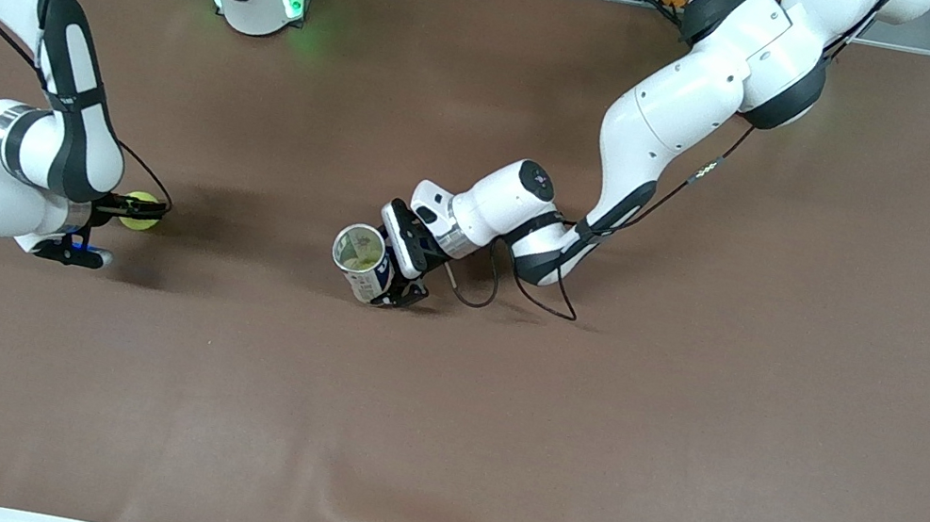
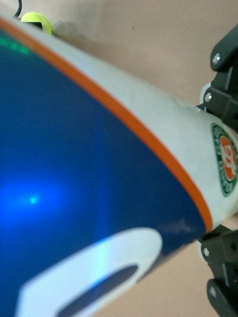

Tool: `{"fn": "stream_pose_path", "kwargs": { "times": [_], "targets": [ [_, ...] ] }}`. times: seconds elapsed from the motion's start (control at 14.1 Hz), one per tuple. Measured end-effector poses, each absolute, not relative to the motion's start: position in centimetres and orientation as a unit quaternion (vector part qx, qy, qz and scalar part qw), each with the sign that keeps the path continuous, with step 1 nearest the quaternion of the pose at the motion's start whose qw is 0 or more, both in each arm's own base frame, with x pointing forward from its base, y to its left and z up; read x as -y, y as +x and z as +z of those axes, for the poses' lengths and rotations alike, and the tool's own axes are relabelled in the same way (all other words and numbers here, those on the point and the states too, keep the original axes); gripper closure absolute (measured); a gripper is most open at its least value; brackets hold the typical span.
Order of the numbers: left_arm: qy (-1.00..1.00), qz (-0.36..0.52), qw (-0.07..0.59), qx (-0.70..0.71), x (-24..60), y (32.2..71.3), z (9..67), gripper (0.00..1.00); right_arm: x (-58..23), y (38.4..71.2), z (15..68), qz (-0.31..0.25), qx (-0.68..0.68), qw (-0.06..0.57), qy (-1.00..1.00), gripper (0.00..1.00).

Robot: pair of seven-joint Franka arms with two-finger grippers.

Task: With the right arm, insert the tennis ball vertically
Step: 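Move the right gripper to the second tennis ball and grasp it, then carry the second ball with the right gripper to the can opening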

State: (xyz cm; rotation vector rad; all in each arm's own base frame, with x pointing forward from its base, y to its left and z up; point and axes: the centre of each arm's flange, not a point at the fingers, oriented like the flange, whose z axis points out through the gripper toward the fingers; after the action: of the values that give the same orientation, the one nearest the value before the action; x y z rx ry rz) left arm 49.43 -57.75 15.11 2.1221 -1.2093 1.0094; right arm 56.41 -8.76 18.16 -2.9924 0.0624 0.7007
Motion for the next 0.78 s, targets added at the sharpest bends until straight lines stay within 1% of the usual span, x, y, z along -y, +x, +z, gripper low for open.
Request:
{"fn": "stream_pose_path", "kwargs": {
  "times": [0.07,0.14,0.21,0.28,0.36,0.43,0.64,0.78],
  "targets": [
    [0.778,0.37,0.247,0.443,57.8,49.4,15.1,0.2,8.7,56.4,17.9,0.228,-0.02,0.034,-0.973,0.0],
    [0.778,0.37,0.247,0.443,57.8,49.4,15.1,0.2,8.7,56.3,17.6,0.228,-0.02,0.033,-0.973,0.07],
    [0.778,0.37,0.247,0.443,57.8,49.4,15.1,0.2,8.7,56.3,17.3,0.228,-0.02,0.033,-0.973,0.07],
    [0.778,0.37,0.247,0.443,57.8,49.4,15.1,0.2,8.7,56.3,17.1,0.228,-0.019,0.033,-0.973,0.12],
    [0.778,0.37,0.247,0.443,57.8,49.4,15.1,0.2,8.7,56.3,17.1,0.228,-0.019,0.033,-0.973,0.25],
    [0.778,0.37,0.247,0.443,57.8,49.4,15.1,0.2,8.7,56.3,17.2,0.228,-0.019,0.033,-0.973,0.32],
    [0.778,0.37,0.247,0.443,57.7,49.4,15.1,0.2,8.5,57.3,18.5,0.221,-0.016,0.033,-0.975,0.33],
    [0.778,0.371,0.246,0.443,57.6,49.6,15.1,0.2,8.1,59.7,22.8,0.21,-0.01,0.036,-0.977,0.33]
  ]
}}
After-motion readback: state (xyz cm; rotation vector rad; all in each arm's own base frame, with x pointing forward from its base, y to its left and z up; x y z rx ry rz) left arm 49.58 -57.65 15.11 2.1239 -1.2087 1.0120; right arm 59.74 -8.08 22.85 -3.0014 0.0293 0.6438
